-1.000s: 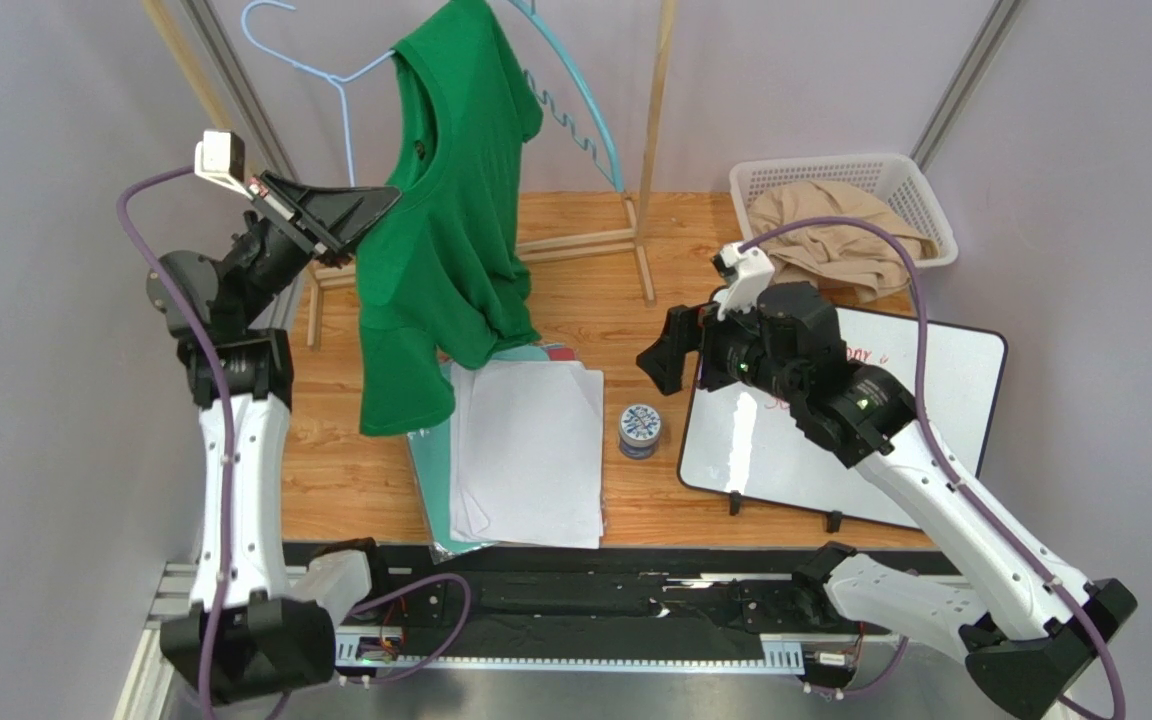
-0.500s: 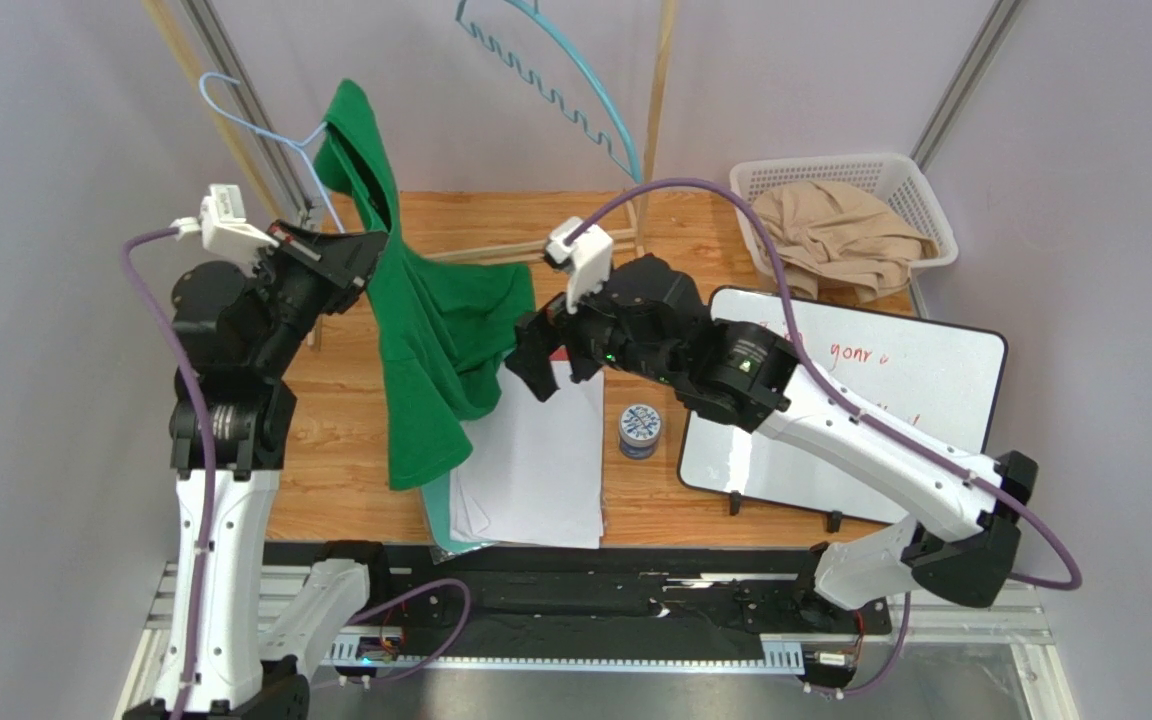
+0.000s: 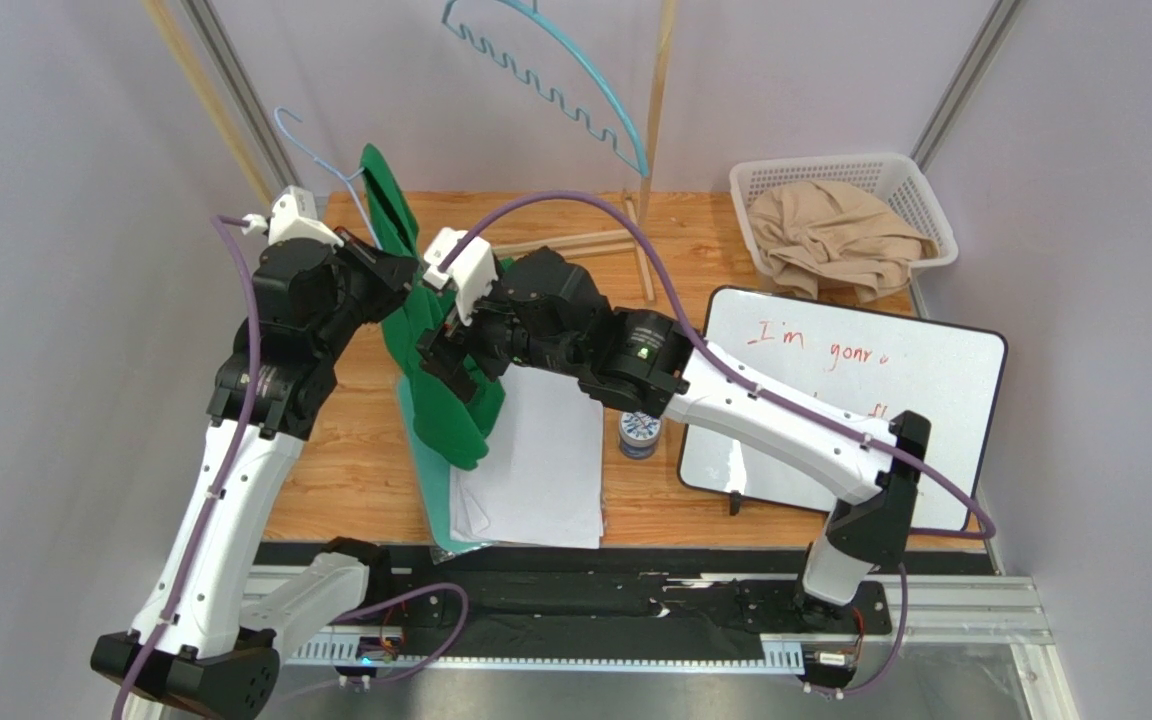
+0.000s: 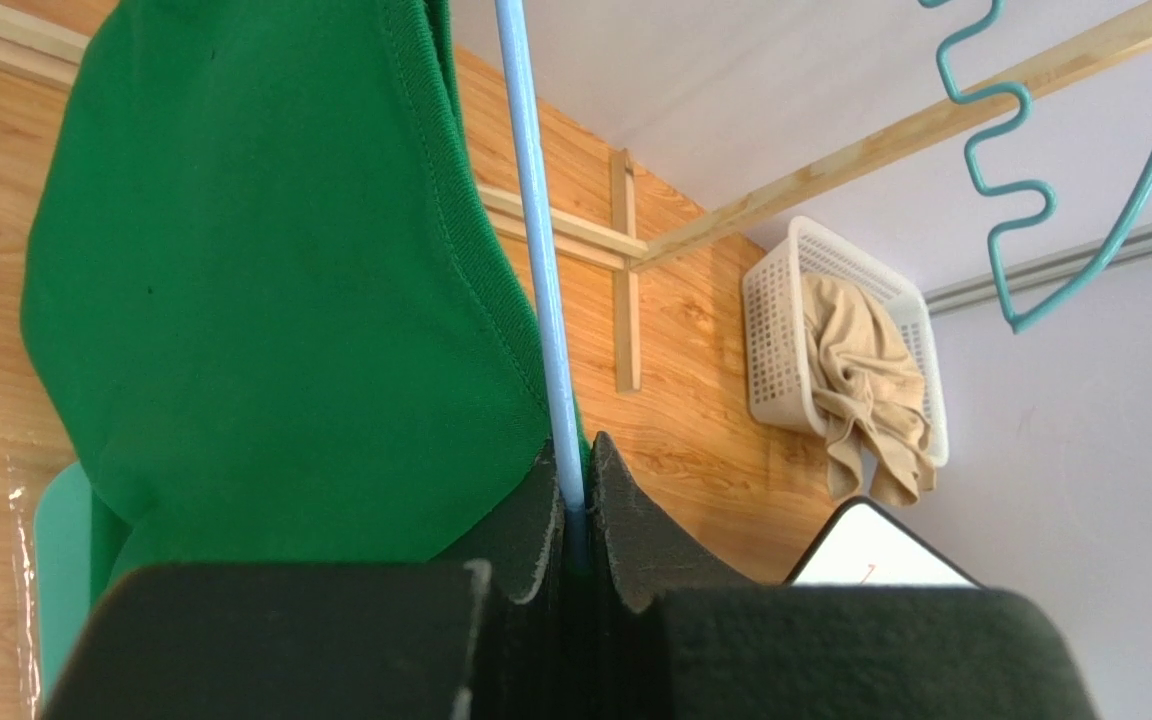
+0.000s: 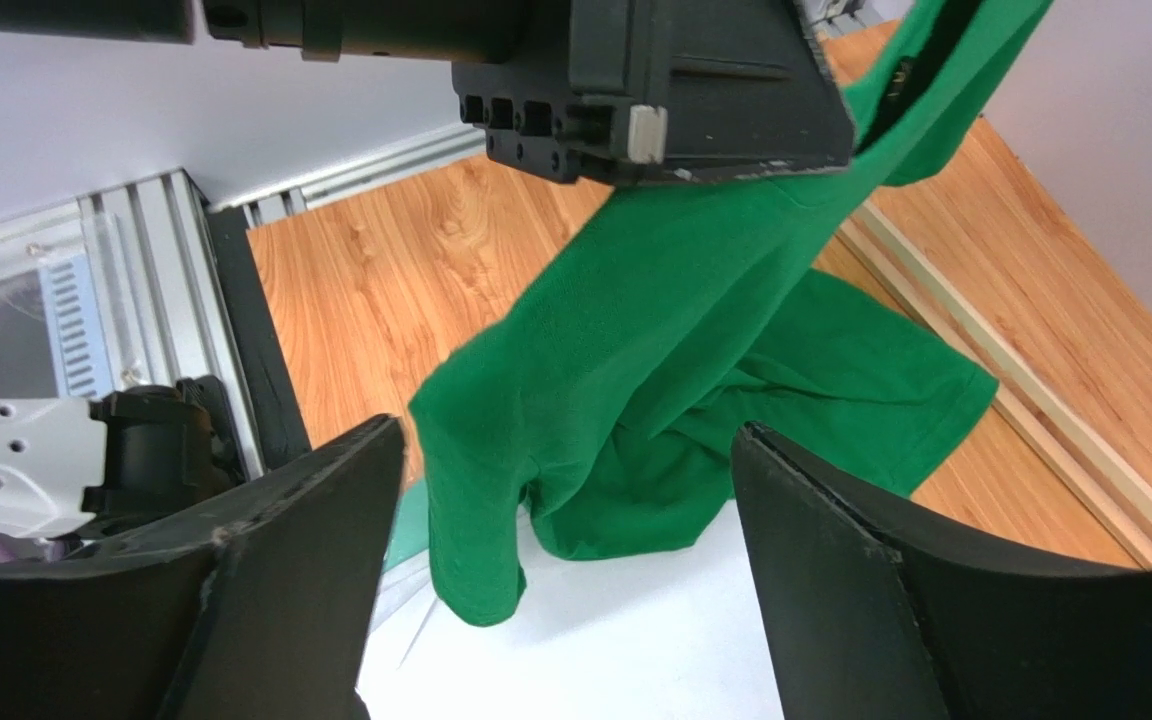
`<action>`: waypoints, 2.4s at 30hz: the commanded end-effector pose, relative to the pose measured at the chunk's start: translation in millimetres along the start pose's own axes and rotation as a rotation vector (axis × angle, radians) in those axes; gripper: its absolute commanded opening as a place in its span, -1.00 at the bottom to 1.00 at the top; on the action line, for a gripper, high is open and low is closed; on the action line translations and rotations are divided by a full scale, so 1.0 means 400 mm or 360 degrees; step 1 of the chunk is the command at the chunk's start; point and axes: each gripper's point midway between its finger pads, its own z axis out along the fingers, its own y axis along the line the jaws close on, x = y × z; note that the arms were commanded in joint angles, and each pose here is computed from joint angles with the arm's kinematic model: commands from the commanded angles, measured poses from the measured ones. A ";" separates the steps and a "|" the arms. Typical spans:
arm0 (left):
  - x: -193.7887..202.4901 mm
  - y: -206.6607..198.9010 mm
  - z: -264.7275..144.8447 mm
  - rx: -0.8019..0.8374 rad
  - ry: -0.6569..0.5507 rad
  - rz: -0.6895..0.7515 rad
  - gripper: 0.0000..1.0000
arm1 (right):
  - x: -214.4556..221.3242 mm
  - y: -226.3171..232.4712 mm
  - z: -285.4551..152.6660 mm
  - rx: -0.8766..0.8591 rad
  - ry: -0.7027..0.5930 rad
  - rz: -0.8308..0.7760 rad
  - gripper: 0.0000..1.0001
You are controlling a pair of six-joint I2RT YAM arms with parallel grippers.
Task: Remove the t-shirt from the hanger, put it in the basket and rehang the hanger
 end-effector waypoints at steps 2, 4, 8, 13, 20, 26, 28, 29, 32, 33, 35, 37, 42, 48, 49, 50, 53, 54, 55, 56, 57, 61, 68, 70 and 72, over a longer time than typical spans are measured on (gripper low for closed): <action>-0.037 -0.049 -0.009 0.0090 -0.0121 0.0093 -1.00 | -0.048 0.014 0.026 -0.0080 -0.0086 -0.0105 0.54; -0.030 -0.063 -0.009 0.0123 -0.0119 0.0107 -1.00 | -0.048 0.015 0.033 -0.0083 -0.0079 -0.0110 0.44; -0.013 -0.085 -0.014 0.0173 -0.0112 0.0132 -1.00 | -0.039 0.010 0.049 -0.0056 -0.0075 -0.0109 0.30; 0.013 -0.106 -0.021 0.0174 -0.0113 0.0165 -1.00 | -0.011 -0.034 0.061 0.0096 -0.0043 -0.0136 0.18; 0.055 -0.126 -0.005 0.0139 -0.0091 0.0185 -1.00 | 0.010 -0.101 0.039 0.0355 -0.0109 -0.0139 -0.42; 0.067 -0.154 0.001 0.0183 -0.0067 0.0218 -1.00 | 0.021 -0.160 0.012 0.0575 -0.0160 -0.0181 -1.00; 0.074 -0.165 -0.002 0.0226 -0.0059 0.0214 -1.00 | 0.029 -0.184 0.009 0.0671 -0.0183 -0.0179 -1.00; 0.075 -0.170 -0.004 0.0252 -0.0058 0.0214 -1.00 | 0.029 -0.193 0.004 0.0707 -0.0193 -0.0181 -1.00; 0.083 -0.175 -0.008 0.0290 -0.0043 0.0231 -0.71 | 0.022 -0.213 -0.014 0.0798 -0.0279 -0.0155 -1.00; 0.080 -0.173 -0.012 0.0289 -0.0049 0.0222 -0.44 | 0.010 -0.221 -0.023 0.0832 -0.0334 -0.0131 -1.00; 0.077 -0.164 -0.013 0.0270 -0.0068 0.0227 -0.15 | 0.024 -0.222 -0.026 0.0842 -0.0345 -0.0135 -1.00; 0.068 -0.146 -0.013 0.0207 -0.0095 0.0204 0.19 | 0.018 -0.229 -0.041 0.0862 -0.0405 -0.0166 -1.00; 0.042 -0.083 -0.039 -0.0004 -0.0137 0.0186 0.46 | 0.009 -0.243 -0.056 0.0911 -0.0447 -0.0353 -1.00; 0.021 -0.003 -0.098 -0.0207 -0.0156 0.0162 0.47 | 0.023 -0.253 -0.077 0.0940 -0.0454 -0.0548 -1.00; 0.017 0.003 -0.106 -0.0223 -0.0144 0.0154 0.47 | 0.018 -0.247 -0.090 0.0920 -0.0468 -0.0596 -1.00; 0.015 0.024 -0.099 -0.0283 -0.0128 0.0128 0.47 | 0.022 -0.245 -0.093 0.0909 -0.0478 -0.0606 -1.00; 0.039 0.075 -0.071 -0.0403 0.0016 0.0075 0.46 | 0.027 -0.249 -0.103 0.0896 -0.0503 -0.0569 -1.00; 0.060 0.065 -0.055 -0.0349 0.0097 0.0039 0.43 | 0.034 -0.245 -0.103 0.0871 -0.0512 -0.0565 -1.00; 0.062 0.065 -0.040 -0.0333 0.0116 0.0016 0.41 | 0.034 -0.239 -0.102 0.0853 -0.0520 -0.0558 -1.00; 0.064 0.077 -0.016 -0.0349 0.0132 -0.0006 0.40 | 0.033 -0.234 -0.101 0.0834 -0.0530 -0.0543 -1.00; 0.070 0.063 0.000 -0.0304 0.0156 -0.0059 0.40 | 0.035 -0.231 -0.099 0.0814 -0.0526 -0.0544 -1.00; 0.086 0.001 0.071 -0.0108 0.0235 -0.0186 0.34 | 0.036 -0.220 -0.098 0.0776 -0.0531 -0.0538 -1.00; 0.094 -0.037 0.181 -0.0086 0.0286 -0.0277 0.28 | 0.035 -0.209 -0.113 0.0727 -0.0535 -0.0527 -1.00; 0.097 -0.038 0.197 -0.0083 0.0287 -0.0300 0.17 | 0.034 -0.204 -0.118 0.0709 -0.0539 -0.0527 -1.00; 0.101 -0.040 0.215 -0.0092 0.0291 -0.0340 0.11 | 0.038 -0.199 -0.115 0.0688 -0.0529 -0.0539 -1.00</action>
